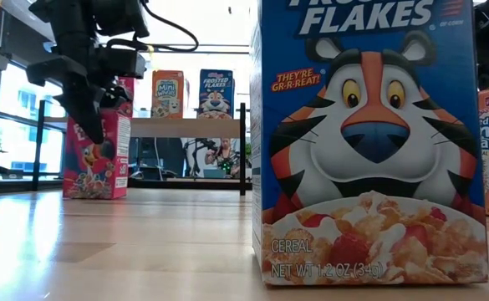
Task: Stack cereal on shelf
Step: Put the left red cereal box on the the shelf aligned with the other red cereal box
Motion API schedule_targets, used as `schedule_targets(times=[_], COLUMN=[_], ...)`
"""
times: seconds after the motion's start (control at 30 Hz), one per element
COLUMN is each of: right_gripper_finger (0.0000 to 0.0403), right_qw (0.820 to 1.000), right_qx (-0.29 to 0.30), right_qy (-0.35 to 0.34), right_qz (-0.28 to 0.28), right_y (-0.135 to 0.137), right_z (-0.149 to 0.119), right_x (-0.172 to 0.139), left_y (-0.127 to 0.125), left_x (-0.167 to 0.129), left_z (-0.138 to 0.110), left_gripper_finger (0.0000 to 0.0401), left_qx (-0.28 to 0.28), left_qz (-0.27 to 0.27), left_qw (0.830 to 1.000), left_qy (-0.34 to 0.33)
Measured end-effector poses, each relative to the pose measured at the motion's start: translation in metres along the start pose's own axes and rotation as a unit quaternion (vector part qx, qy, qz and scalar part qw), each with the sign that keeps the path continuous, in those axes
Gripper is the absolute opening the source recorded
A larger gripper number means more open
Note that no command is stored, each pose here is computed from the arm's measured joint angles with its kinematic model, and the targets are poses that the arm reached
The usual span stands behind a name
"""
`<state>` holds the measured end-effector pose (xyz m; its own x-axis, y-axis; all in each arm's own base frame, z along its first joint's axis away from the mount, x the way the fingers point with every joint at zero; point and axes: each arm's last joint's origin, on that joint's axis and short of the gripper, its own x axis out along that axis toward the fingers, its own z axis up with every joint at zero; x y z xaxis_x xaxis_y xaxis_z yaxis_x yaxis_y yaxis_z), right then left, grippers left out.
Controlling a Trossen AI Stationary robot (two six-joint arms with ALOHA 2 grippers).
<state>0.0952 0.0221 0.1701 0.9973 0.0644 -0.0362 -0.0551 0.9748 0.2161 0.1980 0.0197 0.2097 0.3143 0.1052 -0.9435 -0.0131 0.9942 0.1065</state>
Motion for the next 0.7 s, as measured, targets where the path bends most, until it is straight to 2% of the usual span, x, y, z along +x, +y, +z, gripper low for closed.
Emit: schedule_targets(times=[0.33, 0.7], right_gripper_finger=[0.0275, 0.0275], right_qw=[1.0, 1.0], right_qx=[0.0, 0.0], right_qy=[0.0, 0.001], right_qz=[0.0, 0.0], right_y=[0.0, 0.0], right_z=[0.0, 0.0], right_x=[0.0, 0.0], left_y=[0.0, 0.003], left_x=[-0.01, -0.053], left_z=[-0.007, -0.007], left_gripper_finger=[0.0145, 0.0145], left_qx=[-0.012, -0.026], left_qz=[-0.009, -0.006], left_qw=[1.0, 1.0], left_qy=[-0.003, 0.0])
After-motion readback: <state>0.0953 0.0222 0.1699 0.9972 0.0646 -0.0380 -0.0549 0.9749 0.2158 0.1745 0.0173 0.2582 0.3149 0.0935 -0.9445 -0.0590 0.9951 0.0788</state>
